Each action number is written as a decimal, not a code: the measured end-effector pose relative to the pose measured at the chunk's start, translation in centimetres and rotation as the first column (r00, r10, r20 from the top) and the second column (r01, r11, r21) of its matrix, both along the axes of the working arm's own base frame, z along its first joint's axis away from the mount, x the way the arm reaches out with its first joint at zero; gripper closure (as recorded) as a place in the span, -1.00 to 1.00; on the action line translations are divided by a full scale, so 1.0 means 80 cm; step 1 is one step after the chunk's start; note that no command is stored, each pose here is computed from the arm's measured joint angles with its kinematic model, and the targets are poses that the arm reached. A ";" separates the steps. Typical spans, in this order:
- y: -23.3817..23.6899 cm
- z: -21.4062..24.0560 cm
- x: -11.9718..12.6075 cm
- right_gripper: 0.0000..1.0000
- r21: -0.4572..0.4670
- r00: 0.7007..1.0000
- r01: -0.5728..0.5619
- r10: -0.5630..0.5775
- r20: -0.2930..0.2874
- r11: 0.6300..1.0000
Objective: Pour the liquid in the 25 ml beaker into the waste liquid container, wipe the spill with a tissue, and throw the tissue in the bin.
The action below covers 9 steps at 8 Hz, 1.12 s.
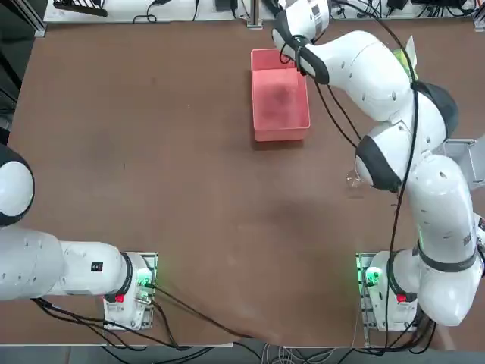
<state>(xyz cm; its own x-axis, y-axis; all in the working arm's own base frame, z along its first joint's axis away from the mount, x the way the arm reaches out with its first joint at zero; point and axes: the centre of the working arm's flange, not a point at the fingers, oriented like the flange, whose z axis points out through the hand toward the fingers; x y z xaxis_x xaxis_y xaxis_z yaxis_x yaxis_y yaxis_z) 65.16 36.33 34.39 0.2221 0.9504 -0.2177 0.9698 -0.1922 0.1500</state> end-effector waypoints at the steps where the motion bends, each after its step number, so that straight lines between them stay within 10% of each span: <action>1: -0.012 -0.002 0.006 0.07 -0.020 1.000 0.007 -0.007 0.004 1.000; 9: -0.063 -0.013 0.027 0.07 -0.090 1.000 0.031 -0.031 -0.001 0.995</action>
<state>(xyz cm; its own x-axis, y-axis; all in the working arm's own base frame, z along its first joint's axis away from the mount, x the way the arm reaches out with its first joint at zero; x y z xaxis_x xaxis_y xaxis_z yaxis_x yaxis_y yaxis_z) 67.32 31.33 33.31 0.2506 0.9195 -0.3029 0.9640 -0.2083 0.1653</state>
